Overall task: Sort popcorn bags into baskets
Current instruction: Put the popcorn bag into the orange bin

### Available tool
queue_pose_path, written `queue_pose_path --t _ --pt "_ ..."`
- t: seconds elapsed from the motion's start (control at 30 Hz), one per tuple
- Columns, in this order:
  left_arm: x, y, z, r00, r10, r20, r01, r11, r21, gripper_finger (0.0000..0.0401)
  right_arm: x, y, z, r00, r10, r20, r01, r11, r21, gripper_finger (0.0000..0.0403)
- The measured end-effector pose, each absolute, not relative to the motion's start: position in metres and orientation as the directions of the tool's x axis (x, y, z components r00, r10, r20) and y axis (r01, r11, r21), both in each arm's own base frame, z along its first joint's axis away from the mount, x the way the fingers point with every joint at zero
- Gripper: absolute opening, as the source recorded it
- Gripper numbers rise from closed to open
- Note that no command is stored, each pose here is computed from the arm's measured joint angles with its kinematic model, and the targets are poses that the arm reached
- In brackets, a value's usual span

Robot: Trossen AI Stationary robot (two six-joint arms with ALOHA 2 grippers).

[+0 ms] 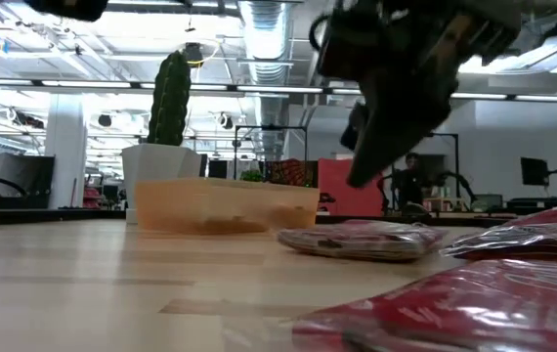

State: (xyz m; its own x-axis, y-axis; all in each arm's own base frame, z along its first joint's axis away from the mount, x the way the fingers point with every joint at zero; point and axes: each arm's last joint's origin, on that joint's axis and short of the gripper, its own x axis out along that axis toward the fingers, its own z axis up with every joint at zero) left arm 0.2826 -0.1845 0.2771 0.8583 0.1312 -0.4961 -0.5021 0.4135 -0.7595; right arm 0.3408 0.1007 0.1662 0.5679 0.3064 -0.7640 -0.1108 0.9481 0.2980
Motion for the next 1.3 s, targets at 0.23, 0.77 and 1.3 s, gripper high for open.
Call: queue_pose_path --t 0.23,0.77,1.3 --pt "0.279 -0.177 0.269 0.804 0.172 -0.569 -0.584 0.407 -0.703 0.0236 0.326 0.095 0.204 0.587 0.237 -0.774 0.039 0.947 0.32 0.0018" --pt "0.323 -0.161 0.197 0.74 0.238 -0.629 -0.667 0.376 -0.643 0.0236 0.305 0.094 0.144 0.245 -0.164 -0.955 0.447 0.894 -0.039 0.002" --pt "0.35 -0.144 0.134 0.638 0.228 -0.736 -0.766 0.291 -0.574 0.0236 0.32 0.104 0.128 0.327 -0.135 -0.935 0.276 0.96 -0.042 0.0027"
